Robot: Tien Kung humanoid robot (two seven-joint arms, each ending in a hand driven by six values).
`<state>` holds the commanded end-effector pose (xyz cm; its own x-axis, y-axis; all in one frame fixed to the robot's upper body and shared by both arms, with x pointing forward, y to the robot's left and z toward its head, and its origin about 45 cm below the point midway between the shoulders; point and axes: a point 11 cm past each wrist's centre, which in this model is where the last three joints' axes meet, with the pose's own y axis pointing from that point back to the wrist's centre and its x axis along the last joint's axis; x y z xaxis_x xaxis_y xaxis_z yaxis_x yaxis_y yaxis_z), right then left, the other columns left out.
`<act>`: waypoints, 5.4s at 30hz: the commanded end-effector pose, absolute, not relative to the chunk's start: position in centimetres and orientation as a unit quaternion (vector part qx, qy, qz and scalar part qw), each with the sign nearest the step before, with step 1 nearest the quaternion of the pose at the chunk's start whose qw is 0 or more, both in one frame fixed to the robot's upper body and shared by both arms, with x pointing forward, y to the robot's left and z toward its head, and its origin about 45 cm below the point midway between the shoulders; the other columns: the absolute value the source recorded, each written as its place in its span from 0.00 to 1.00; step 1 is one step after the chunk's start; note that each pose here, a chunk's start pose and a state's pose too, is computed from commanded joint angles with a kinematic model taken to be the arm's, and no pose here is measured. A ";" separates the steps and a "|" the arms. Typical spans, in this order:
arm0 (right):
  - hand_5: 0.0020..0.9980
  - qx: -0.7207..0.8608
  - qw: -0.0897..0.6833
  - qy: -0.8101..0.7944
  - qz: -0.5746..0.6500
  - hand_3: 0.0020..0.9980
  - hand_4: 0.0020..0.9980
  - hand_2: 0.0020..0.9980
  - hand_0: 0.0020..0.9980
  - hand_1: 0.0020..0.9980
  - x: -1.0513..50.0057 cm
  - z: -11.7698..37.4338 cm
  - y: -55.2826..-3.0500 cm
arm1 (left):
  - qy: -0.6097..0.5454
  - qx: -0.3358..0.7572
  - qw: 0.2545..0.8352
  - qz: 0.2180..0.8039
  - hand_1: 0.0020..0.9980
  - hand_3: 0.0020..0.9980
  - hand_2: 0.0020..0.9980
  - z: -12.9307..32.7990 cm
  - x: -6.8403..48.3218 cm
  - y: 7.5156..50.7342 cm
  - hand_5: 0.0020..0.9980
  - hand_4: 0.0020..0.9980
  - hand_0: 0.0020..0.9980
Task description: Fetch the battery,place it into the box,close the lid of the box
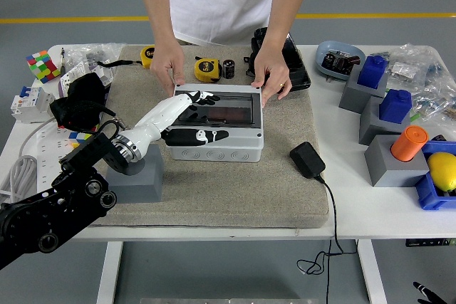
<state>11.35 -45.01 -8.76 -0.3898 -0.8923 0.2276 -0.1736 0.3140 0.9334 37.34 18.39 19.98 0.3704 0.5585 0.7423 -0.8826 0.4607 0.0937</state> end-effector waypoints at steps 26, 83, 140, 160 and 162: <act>0.52 0.393 0.398 -0.704 -0.438 0.57 0.94 0.68 0.65 0.70 13.6 -8.1 -45.0 | -0.316 0.217 0.722 0.576 0.80 0.79 0.79 23.0 38.2 26.1 0.70 1.00 0.70; 0.52 0.383 0.401 -0.705 -0.441 0.57 0.94 0.68 0.65 0.70 12.4 -8.4 -45.2 | -0.287 0.232 0.705 0.605 0.78 0.74 0.76 22.2 36.9 28.9 0.64 1.00 0.71; 0.52 0.379 0.396 -0.708 -0.444 0.57 0.94 0.68 0.65 0.70 12.4 -8.4 -45.1 | -0.255 0.233 0.733 0.586 0.78 0.74 0.78 21.1 36.8 27.8 0.58 1.00 0.70; 0.52 0.379 0.397 -0.708 -0.445 0.57 0.94 0.67 0.65 0.70 12.3 -8.5 -45.0 | -0.255 0.236 0.734 0.584 0.78 0.74 0.78 20.9 36.7 27.7 0.55 1.00 0.69; 0.52 0.379 0.396 -0.708 -0.446 0.57 0.94 0.67 0.65 0.70 12.2 -8.5 -45.0 | -0.254 0.236 0.734 0.584 0.78 0.74 0.78 20.9 36.7 27.7 0.55 1.00 0.69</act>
<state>12.24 -44.97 -8.54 -0.3989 -0.8895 0.2230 -0.1831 0.3156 0.9311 36.67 27.71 20.86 0.1897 0.7374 0.6483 -0.9770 0.2071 0.0503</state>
